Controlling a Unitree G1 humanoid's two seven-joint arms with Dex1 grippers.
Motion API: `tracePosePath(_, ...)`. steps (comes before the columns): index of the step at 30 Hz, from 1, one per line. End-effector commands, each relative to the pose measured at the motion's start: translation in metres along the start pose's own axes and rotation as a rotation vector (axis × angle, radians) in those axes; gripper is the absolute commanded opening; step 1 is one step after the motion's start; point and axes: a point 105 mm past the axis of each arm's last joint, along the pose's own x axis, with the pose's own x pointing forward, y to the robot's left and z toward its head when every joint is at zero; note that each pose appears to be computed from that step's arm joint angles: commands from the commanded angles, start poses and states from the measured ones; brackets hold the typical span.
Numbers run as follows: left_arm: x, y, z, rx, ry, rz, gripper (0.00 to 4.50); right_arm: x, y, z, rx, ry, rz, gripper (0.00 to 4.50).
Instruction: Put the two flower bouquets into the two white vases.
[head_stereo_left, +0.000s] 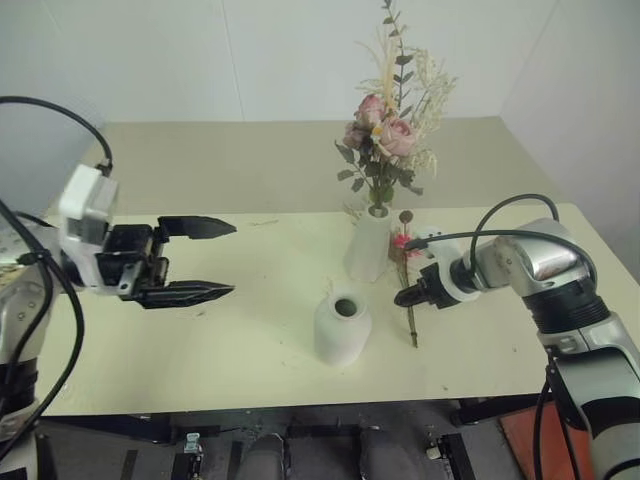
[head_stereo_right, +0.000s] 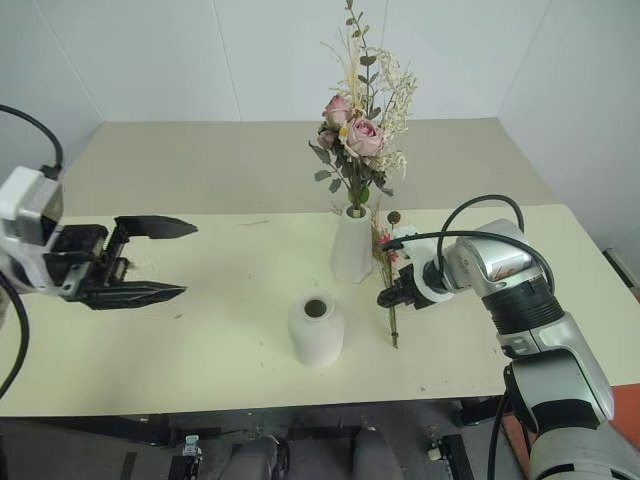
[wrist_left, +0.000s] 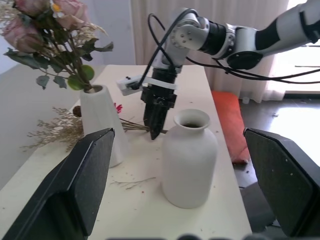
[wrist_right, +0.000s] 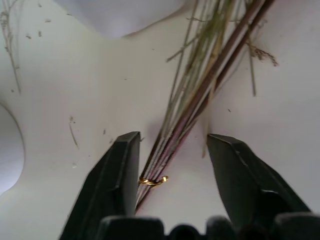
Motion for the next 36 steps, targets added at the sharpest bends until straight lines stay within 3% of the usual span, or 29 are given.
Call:
tracePosePath(1,-0.005,-0.008,0.008,0.03,-0.007,-0.024,4.5,-0.009,-0.018,0.0,0.078,-0.037,-0.049,1.21)
tracePosePath(4,-0.006,-0.01,0.006,0.025,-0.007,-0.022,4.5,-0.018,-0.036,-0.002,0.172,-0.078,-0.093,0.14)
tracePosePath(5,-0.006,-0.01,0.006,0.024,-0.008,-0.02,4.5,-0.021,-0.04,-0.002,0.195,-0.089,-0.103,0.01)
tracePosePath(14,-0.007,-0.011,0.006,0.01,-0.019,-0.004,4.5,-0.067,-0.088,-0.009,0.411,-0.312,-0.192,0.01)
tracePosePath(16,-0.007,-0.012,0.006,0.006,-0.02,-0.002,4.5,-0.085,-0.096,0.0,0.423,-0.461,-0.208,0.01)
tracePosePath(19,-0.009,-0.012,0.005,-0.013,-0.016,0.005,4.5,-0.128,-0.103,0.021,0.376,-0.826,-0.253,0.01)
tracePosePath(22,-0.011,-0.013,0.002,-0.031,-0.009,0.015,4.5,-0.168,-0.066,0.04,0.311,-1.13,0.056,0.01)
tracePosePath(25,-0.011,-0.013,0.001,-0.035,-0.009,0.019,4.5,-0.193,-0.013,0.046,0.093,-1.241,0.344,0.01)
tracePosePath(30,-0.011,-0.014,0.0,-0.037,-0.008,0.026,4.5,-0.198,0.04,0.054,-0.067,-1.193,0.576,0.01)
tracePosePath(36,-0.01,-0.014,0.0,-0.043,-0.006,0.027,4.5,-0.188,0.086,0.05,-0.24,-1.097,0.74,0.01)
